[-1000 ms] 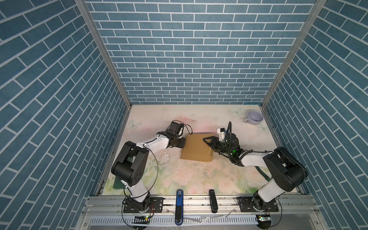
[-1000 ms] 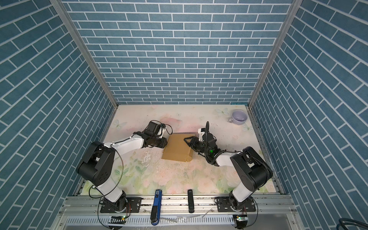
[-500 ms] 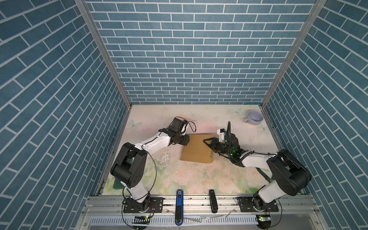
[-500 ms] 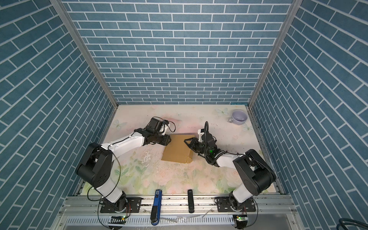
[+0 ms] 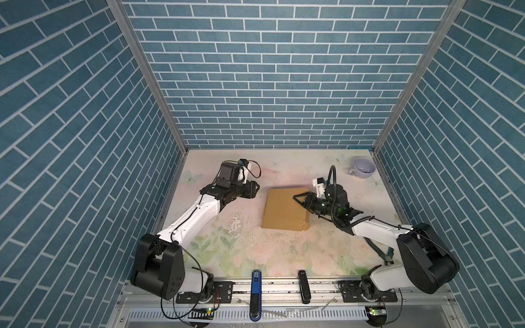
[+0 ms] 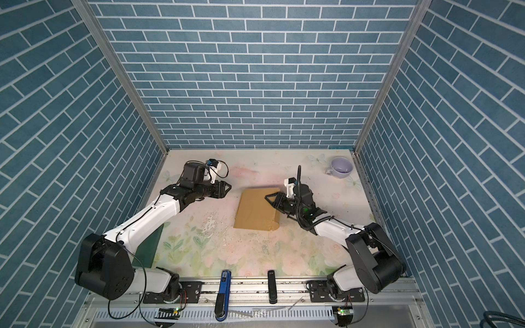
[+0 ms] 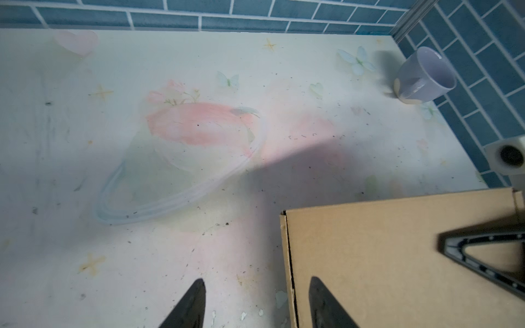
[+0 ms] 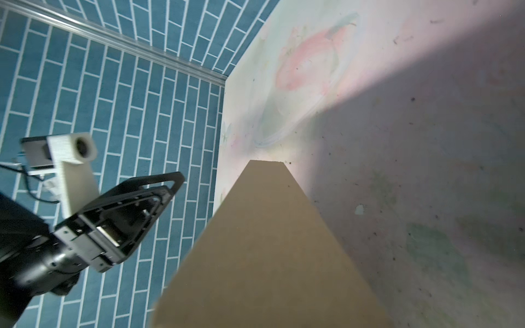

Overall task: Fold the paper box
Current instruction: 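Raise both grippers and move them to the box's far corners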

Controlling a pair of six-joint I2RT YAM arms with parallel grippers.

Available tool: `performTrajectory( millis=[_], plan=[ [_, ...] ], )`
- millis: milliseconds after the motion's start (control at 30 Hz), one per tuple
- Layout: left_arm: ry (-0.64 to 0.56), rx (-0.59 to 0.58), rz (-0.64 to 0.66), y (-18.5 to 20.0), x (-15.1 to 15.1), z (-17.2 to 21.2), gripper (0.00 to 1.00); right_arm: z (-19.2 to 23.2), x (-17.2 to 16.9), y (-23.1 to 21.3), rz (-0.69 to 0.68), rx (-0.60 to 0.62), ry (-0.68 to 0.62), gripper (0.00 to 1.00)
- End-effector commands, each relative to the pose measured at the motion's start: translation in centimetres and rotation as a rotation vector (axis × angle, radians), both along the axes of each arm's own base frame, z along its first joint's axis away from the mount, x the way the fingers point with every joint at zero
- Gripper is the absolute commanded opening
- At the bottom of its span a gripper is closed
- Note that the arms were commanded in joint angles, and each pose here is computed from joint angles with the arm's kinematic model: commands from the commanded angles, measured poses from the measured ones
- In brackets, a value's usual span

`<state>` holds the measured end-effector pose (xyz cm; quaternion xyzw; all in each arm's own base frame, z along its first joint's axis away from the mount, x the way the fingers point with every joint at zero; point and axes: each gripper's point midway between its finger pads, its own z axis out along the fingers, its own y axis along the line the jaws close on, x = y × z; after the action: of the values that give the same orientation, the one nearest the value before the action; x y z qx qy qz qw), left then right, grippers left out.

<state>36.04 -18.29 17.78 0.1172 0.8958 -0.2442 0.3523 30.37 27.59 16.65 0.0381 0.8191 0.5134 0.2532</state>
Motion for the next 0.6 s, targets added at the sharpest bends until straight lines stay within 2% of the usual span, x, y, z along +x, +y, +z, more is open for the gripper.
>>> performTrajectory(
  millis=[0,133,267,567],
  plan=[
    [0.039,-0.187,-0.111,-3.0,-1.1,0.5,0.60,4.6,-0.9,-0.5,0.108,-0.013,-0.101,0.32],
    [0.019,-0.364,-0.169,-5.0,-1.2,2.6,0.62,7.8,-1.3,-1.8,0.145,-0.019,-0.139,0.32],
    [-0.025,-0.482,-0.218,-6.3,-0.7,5.6,0.65,9.5,-1.1,-2.2,0.182,0.010,-0.155,0.32],
    [-0.054,-0.625,-0.284,-8.0,1.0,8.8,0.67,10.8,0.5,-2.0,0.239,0.027,-0.191,0.29]
  ],
)
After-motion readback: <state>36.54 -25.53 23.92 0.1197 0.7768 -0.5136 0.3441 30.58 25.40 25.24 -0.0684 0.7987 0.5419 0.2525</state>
